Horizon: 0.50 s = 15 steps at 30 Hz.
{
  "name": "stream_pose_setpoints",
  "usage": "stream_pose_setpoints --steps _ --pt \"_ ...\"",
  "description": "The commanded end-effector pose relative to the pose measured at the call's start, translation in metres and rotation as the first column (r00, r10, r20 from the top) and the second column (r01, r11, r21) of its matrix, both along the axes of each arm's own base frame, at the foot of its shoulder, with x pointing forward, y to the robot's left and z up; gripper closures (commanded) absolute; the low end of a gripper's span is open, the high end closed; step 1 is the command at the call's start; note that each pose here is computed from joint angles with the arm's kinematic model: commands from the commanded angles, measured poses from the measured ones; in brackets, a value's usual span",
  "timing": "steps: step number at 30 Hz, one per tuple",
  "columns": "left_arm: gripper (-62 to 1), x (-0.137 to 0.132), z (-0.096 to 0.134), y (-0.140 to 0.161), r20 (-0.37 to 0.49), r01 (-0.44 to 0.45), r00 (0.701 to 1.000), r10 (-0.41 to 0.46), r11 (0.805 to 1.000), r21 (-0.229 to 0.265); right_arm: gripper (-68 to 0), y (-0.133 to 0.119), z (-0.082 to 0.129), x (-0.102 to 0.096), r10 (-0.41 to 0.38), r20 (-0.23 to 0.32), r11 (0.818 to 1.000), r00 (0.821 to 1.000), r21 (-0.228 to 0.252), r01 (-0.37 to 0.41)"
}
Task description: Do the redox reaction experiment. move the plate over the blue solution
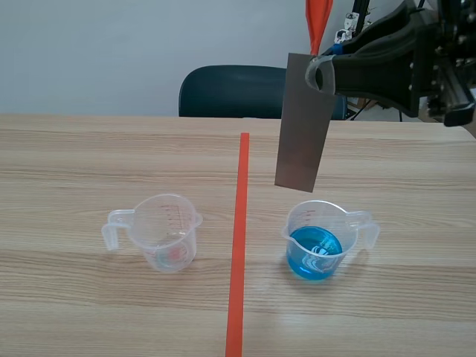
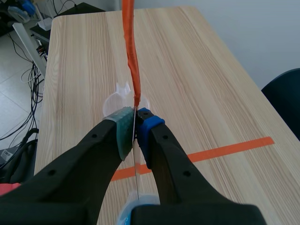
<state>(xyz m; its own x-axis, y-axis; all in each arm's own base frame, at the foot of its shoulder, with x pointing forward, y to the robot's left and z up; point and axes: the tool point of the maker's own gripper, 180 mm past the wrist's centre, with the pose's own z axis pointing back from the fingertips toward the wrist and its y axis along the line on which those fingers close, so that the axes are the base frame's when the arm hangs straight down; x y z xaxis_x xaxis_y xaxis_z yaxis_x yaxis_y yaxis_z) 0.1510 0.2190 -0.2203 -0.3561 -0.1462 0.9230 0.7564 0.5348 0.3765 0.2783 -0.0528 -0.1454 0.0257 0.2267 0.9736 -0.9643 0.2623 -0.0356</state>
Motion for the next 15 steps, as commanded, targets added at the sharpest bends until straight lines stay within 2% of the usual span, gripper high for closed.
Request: stream_pose_setpoints --steps 1,7,15 --pt "-6.3 0.003 0.011 -0.003 0.018 0.021 1.0 -0.021 0.999 -0.025 -0.6 -0.002 0.009 -0.003 0.003 0.008 1.0 1.0 0.024 -0.003" --pt "-5.5 0.018 0.018 -0.02 -0.023 0.083 0.996 -0.083 0.997 -0.007 -0.6 -0.014 0.008 -0.004 -0.016 0.004 1.0 1.0 0.013 0.016" --pt "-5.4 0.037 0.003 -0.053 -0.055 0.137 0.989 -0.135 0.99 0.043 -0.6 -0.025 0.0 -0.009 -0.027 0.0 1.0 1.0 -0.012 0.027"
